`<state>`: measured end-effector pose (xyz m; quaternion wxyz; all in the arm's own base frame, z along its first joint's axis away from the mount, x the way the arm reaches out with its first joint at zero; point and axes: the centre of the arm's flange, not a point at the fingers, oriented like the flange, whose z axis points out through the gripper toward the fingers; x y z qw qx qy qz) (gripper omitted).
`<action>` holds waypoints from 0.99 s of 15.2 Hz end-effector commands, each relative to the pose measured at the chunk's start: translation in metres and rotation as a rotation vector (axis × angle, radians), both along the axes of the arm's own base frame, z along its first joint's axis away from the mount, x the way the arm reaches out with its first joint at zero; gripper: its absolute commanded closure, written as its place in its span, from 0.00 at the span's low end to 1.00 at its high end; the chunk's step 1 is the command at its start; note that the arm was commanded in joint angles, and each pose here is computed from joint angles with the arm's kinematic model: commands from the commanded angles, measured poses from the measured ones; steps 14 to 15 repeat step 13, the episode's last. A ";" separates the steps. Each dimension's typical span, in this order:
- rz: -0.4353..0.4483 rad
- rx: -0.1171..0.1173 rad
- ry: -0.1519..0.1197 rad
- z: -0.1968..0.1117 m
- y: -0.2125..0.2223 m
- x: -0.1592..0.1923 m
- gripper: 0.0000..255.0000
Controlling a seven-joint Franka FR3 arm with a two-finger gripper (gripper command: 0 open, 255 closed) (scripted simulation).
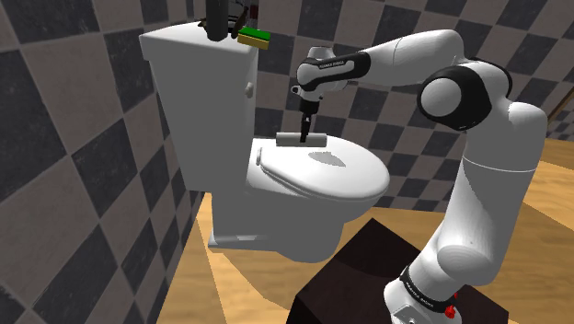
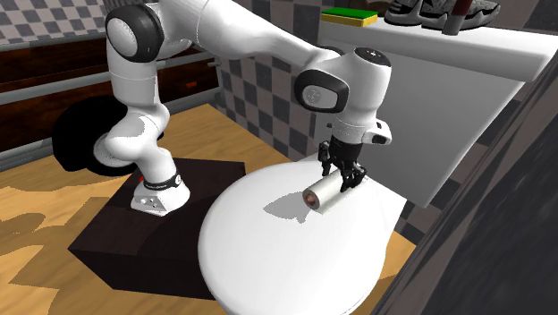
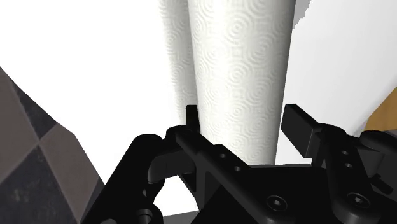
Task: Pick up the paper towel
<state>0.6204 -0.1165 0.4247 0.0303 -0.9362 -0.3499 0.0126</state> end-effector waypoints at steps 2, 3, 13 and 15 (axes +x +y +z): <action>0.000 0.000 0.000 0.016 0.000 0.001 1.00; 0.000 0.000 0.000 0.021 0.000 0.001 1.00; 0.000 0.000 0.000 0.064 0.000 0.001 1.00; 0.000 0.000 0.000 0.064 0.000 0.001 1.00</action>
